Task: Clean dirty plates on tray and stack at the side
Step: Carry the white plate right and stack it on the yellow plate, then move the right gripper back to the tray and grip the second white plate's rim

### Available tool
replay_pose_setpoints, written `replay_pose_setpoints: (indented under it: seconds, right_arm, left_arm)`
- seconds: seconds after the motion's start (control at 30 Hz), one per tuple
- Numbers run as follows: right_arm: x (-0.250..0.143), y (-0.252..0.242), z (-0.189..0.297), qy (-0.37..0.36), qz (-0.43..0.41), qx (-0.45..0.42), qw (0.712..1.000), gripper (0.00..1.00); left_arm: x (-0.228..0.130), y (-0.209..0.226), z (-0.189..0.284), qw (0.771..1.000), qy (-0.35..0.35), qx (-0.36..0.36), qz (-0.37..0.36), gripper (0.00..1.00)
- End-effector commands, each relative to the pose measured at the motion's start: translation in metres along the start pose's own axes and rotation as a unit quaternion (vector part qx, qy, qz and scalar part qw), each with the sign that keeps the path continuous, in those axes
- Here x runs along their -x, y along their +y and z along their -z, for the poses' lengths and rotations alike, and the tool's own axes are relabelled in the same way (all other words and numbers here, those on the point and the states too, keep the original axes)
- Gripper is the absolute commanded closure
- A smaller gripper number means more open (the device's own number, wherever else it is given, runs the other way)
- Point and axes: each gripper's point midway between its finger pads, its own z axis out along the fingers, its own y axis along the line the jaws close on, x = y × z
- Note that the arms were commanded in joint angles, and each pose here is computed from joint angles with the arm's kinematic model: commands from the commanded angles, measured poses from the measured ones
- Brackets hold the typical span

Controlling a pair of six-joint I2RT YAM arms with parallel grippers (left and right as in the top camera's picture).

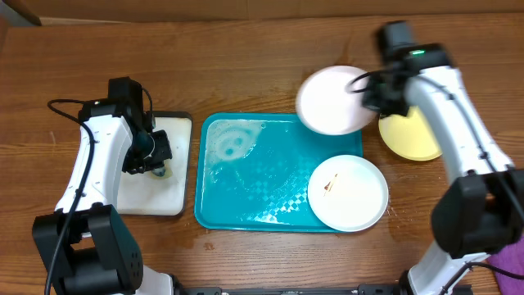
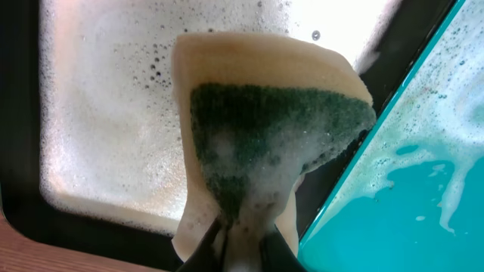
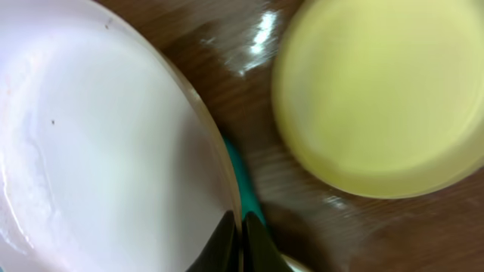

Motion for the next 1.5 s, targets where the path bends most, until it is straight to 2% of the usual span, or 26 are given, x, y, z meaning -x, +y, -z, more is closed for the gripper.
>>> replay_pose_setpoints:
  seconds: [0.0,0.1,0.23,0.47,0.5,0.57,0.63,0.7,0.93,1.2,1.4,1.43,1.47]
  right_arm:
    - [0.024,-0.042,0.01,-0.01,-0.054,0.004,0.998,0.96]
    - [0.04,-0.091,0.01,-0.014,-0.117,-0.009,0.993,0.96]
    - [0.046,-0.133,0.01,-0.013,-0.164,-0.02,0.986,0.96]
    - [0.035,-0.158,0.012,0.011,-0.191,-0.033,0.981,0.94]
    - [0.035,-0.158,0.011,0.012,-0.188,-0.033,0.982,0.87]
    - [0.034,-0.158,0.011,0.013,-0.182,-0.034,0.983,0.62]
    - [0.032,-0.158,0.012,0.017,-0.182,-0.035,0.983,0.51]
    - [0.03,-0.157,0.012,0.021,-0.181,-0.035,0.983,0.46]
    - [-0.013,-0.119,0.02,0.127,-0.106,0.068,0.984,0.41]
    - [-0.056,-0.101,0.029,0.206,-0.069,0.042,0.975,0.41]
    - [-0.1,-0.081,0.012,0.268,-0.017,0.013,0.963,0.38]
    - [-0.108,-0.08,0.007,0.28,-0.013,0.009,0.96,0.38]
    - [-0.116,-0.08,0.002,0.289,-0.013,0.004,0.957,0.44]
  left_arm:
    - [0.0,0.003,-0.002,1.0,0.001,0.003,-0.004,0.89]
    - [0.0,0.003,-0.002,1.0,0.002,0.002,-0.004,0.9]
    - [-0.001,0.003,-0.002,1.0,0.003,0.002,-0.004,0.9]
    - [0.0,0.003,-0.002,1.0,0.002,0.002,-0.004,0.9]
    - [0.0,0.003,-0.002,1.0,0.002,0.002,-0.004,0.9]
    - [0.0,0.003,-0.002,1.0,0.002,0.002,-0.004,0.9]
    - [0.0,0.003,-0.002,1.0,0.002,0.002,-0.004,0.9]
    - [0.0,0.003,-0.002,1.0,0.002,0.002,-0.004,0.9]
    - [0.0,0.003,-0.002,1.0,0.002,0.002,-0.004,0.89]
    - [0.0,0.002,-0.002,1.0,0.001,0.002,-0.004,0.89]
    - [0.0,0.002,-0.002,1.0,0.001,0.002,-0.001,0.88]
    - [0.0,0.002,-0.002,1.0,0.002,0.002,-0.001,0.88]
    - [0.0,0.002,-0.002,1.0,0.002,0.002,-0.001,0.88]
